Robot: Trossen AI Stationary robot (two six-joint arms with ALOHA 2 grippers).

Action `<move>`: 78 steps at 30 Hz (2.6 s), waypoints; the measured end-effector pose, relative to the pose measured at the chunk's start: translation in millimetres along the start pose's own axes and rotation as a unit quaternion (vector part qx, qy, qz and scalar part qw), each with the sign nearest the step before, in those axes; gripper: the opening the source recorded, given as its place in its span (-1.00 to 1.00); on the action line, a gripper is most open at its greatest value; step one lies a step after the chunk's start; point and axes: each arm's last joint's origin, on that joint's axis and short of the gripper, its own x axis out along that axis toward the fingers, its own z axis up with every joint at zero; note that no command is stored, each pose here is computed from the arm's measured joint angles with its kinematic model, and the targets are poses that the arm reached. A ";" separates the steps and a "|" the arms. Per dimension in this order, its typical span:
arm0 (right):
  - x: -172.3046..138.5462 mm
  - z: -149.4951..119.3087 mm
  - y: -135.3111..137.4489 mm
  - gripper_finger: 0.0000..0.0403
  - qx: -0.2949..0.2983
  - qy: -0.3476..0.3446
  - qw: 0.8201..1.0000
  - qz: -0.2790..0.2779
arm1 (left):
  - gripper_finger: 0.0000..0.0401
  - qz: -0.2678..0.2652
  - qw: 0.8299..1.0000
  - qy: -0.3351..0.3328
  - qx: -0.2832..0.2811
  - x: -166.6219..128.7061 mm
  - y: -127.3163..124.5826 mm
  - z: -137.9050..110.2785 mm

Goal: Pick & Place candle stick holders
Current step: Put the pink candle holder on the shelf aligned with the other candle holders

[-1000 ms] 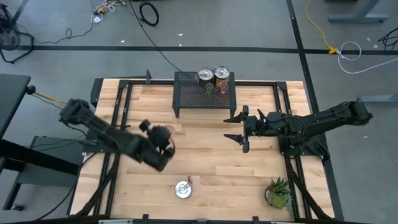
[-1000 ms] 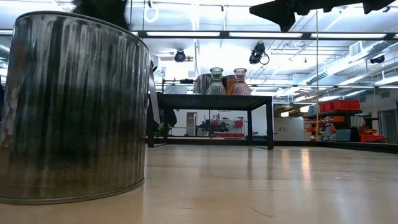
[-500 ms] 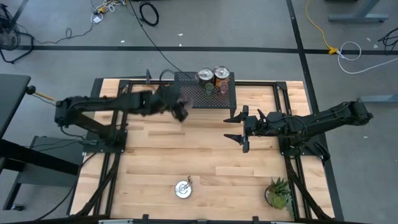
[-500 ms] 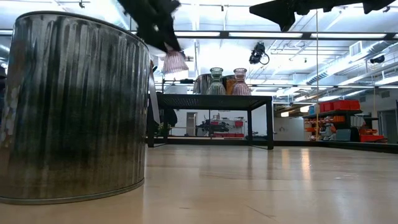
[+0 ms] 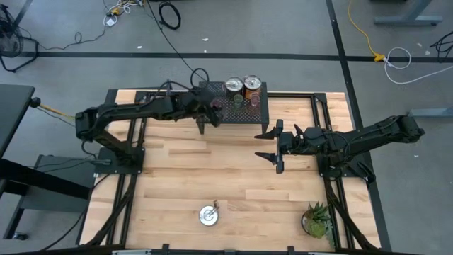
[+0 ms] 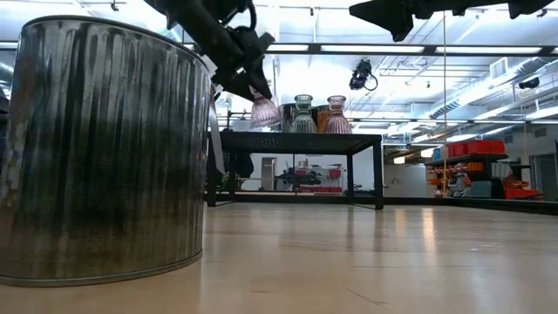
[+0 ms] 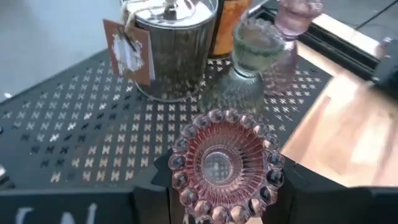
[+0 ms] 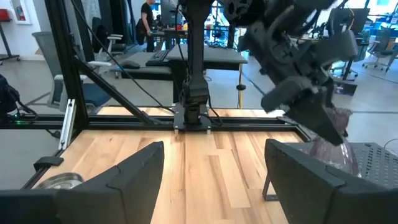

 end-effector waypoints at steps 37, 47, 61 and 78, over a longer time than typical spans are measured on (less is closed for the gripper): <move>0.0 0.9 -0.1 0.39 0.001 -0.004 1.000 0.000 | -0.24 0.019 1.000 -0.016 -0.013 5.1 7.0 6.6; 0.0 0.8 -0.1 0.39 0.001 -0.004 1.000 0.000 | -0.17 0.013 1.000 -0.018 -0.014 14.6 4.4 4.6; 0.0 0.7 -0.1 0.39 -0.002 -0.004 1.000 0.000 | -0.24 0.023 0.999 -0.011 0.024 38.8 1.5 -4.0; 0.0 0.7 -0.1 0.39 -0.002 -0.004 1.000 0.000 | -0.24 0.031 0.998 -0.007 0.045 35.3 2.8 -4.2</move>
